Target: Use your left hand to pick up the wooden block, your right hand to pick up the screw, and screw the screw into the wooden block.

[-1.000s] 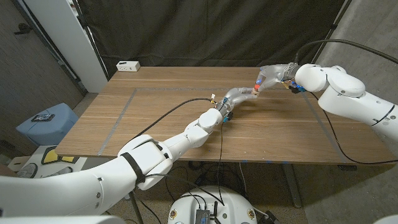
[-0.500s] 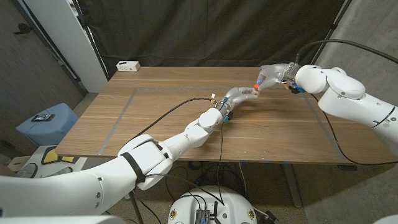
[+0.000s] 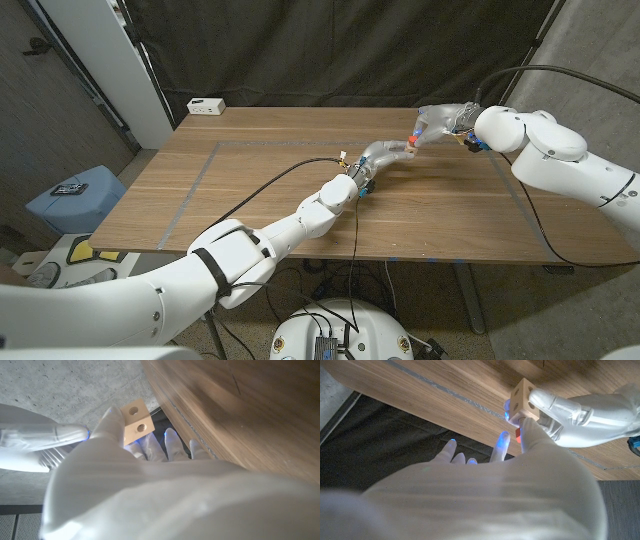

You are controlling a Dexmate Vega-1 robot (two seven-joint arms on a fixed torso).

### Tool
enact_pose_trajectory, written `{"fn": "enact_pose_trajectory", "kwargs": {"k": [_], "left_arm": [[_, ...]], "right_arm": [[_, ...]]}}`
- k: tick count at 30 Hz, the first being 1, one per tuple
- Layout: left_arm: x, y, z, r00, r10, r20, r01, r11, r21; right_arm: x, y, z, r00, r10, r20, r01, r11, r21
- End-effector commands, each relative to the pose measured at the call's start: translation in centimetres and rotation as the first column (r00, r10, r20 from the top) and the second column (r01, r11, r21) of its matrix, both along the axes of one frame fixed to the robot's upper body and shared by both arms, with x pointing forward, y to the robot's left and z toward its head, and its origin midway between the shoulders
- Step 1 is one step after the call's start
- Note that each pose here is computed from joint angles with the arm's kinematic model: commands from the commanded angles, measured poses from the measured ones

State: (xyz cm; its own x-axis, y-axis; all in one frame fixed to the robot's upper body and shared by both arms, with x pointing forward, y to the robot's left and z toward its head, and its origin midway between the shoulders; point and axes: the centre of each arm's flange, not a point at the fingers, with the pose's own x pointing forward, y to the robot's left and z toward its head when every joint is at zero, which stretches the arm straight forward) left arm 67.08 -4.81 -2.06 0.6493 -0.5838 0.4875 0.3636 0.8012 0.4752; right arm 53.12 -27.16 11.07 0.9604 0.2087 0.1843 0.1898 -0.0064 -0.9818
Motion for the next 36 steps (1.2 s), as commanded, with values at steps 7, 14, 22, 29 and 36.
{"fn": "enact_pose_trajectory", "kwargs": {"k": [7,14,22,29,36], "left_arm": [[0.01,-0.25,-0.18,1.000,0.001,-0.009,-0.001,1.000,0.005],[0.05,-0.39,-0.19,1.000,0.001,-0.012,-0.001,1.000,0.006],[0.08,-0.46,-0.20,1.000,0.001,-0.014,-0.001,1.000,0.008],[0.09,-0.46,-0.14,1.000,0.002,-0.013,-0.002,1.000,0.007],[0.10,-0.43,-0.11,1.000,0.002,-0.012,-0.002,1.000,0.006]], "right_arm": [[0.04,-0.16,-0.19,1.000,0.002,0.004,-0.002,1.000,-0.002],[0.09,-0.25,-0.22,1.000,0.001,0.005,-0.001,1.000,-0.002],[0.16,-0.37,-0.32,1.000,0.001,0.004,-0.001,1.000,0.003],[0.21,-0.37,-0.34,1.000,0.003,0.004,-0.003,1.000,0.004],[0.23,-0.32,-0.34,1.000,-0.004,0.011,0.004,1.000,-0.001]]}}
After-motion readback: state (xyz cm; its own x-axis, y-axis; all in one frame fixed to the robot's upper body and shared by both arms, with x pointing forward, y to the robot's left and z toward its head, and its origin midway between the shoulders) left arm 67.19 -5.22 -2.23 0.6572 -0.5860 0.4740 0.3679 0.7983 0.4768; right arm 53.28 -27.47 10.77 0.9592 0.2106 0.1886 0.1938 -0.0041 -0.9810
